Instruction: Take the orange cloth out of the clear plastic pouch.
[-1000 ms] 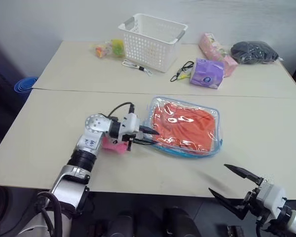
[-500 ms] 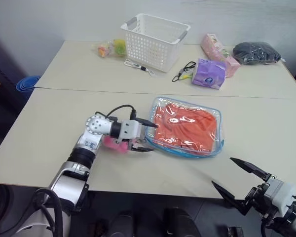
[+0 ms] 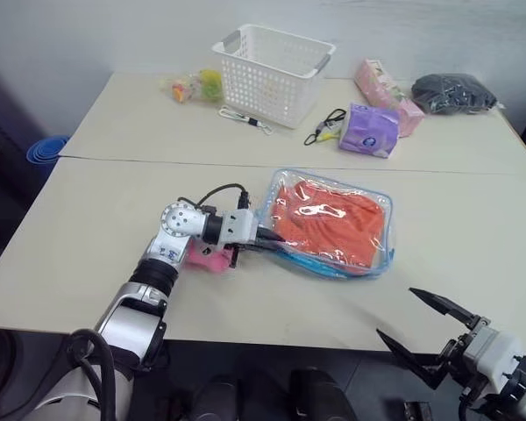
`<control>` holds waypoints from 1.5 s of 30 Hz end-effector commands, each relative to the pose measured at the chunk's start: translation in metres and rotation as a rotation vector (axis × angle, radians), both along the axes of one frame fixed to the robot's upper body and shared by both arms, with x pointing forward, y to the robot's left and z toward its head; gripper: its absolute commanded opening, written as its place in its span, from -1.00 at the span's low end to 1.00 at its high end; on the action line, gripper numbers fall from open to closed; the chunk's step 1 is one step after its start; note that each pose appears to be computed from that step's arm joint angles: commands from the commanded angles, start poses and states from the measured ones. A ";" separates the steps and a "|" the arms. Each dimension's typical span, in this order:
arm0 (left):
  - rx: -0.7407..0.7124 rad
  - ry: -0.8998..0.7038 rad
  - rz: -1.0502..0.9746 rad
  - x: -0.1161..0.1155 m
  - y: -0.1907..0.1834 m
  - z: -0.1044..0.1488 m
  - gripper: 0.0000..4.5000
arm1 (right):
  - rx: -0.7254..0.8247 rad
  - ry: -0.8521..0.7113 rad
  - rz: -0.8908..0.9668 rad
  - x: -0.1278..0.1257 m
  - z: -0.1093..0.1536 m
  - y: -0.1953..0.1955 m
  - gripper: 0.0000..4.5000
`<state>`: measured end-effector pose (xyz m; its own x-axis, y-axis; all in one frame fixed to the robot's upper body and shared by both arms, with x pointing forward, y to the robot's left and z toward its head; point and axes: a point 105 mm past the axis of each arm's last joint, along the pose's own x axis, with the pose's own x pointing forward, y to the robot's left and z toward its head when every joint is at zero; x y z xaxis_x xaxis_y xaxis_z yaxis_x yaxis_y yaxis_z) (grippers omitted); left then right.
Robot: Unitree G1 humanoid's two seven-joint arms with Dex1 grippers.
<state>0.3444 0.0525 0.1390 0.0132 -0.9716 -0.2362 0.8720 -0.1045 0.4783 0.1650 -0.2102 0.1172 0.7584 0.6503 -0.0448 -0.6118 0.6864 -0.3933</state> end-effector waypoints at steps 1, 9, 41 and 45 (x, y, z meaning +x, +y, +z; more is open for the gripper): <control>-0.076 0.068 -0.030 -0.005 -0.001 0.014 -0.99 | 0.012 -0.013 0.009 -0.001 0.002 0.002 1.00; -0.103 0.269 -0.033 -0.016 -0.005 0.014 -0.99 | 0.106 0.102 0.169 0.012 0.013 0.051 1.00; 0.120 -0.143 0.037 0.001 0.029 0.001 -0.38 | -0.005 0.101 0.097 -0.005 -0.004 0.018 1.00; 0.115 -0.140 0.026 0.000 0.025 -0.001 -0.95 | -0.006 0.100 0.095 -0.005 -0.004 0.017 1.00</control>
